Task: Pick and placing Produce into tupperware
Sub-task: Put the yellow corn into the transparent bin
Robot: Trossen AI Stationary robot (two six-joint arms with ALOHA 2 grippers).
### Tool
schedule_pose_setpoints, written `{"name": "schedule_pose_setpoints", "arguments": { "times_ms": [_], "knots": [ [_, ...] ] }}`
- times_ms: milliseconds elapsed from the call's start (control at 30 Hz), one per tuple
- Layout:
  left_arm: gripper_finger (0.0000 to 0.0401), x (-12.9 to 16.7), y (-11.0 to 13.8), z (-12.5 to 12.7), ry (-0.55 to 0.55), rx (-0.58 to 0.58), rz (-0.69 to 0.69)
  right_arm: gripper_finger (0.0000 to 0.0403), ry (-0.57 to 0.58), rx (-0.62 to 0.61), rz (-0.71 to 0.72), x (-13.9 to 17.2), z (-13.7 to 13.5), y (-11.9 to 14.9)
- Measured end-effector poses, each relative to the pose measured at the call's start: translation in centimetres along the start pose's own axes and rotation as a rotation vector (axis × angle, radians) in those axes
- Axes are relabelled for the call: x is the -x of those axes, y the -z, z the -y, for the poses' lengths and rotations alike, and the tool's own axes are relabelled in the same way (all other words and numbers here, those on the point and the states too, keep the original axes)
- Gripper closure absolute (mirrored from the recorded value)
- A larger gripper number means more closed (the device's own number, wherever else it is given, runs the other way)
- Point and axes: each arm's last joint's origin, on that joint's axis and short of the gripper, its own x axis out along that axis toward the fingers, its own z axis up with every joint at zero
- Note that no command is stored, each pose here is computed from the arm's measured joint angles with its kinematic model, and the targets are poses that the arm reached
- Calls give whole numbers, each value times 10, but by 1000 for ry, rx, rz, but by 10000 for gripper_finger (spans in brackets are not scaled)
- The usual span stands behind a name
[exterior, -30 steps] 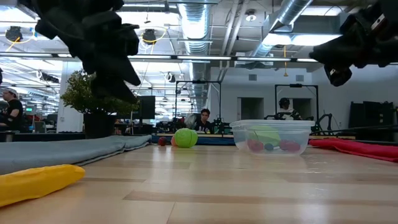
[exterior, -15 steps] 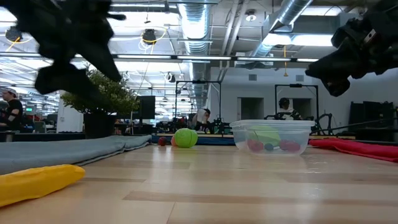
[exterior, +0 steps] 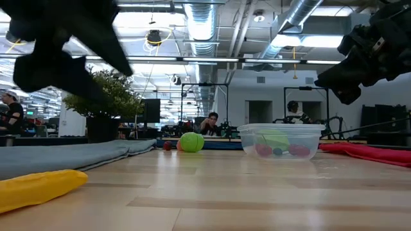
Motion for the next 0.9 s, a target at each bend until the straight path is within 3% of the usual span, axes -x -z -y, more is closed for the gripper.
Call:
{"name": "schedule_pose_setpoints", "arguments": {
  "times_ms": [67, 200, 367, 533, 700, 900],
  "knots": [
    [138, -1, 4, 14, -57, -46, -12, 296, -1, -25, -1, 0, 0, 0],
    [138, 2, 13, 40, -143, -25, -13, 296, -3, -53, -2, 0, 0, 0],
    [138, 0, 27, 65, -158, 94, 24, 296, -2, -54, -7, 0, 0, 1],
    [138, -21, 47, 79, -171, 204, 27, 296, 4, -58, -28, 0, 1, 3],
    [138, -45, 65, 91, -200, 258, 29, 296, 4, -58, -28, 0, 1, 3],
    [138, -48, 65, 113, -244, 276, 44, 295, 8, -61, -43, 0, 1, 4]
  ]
}}
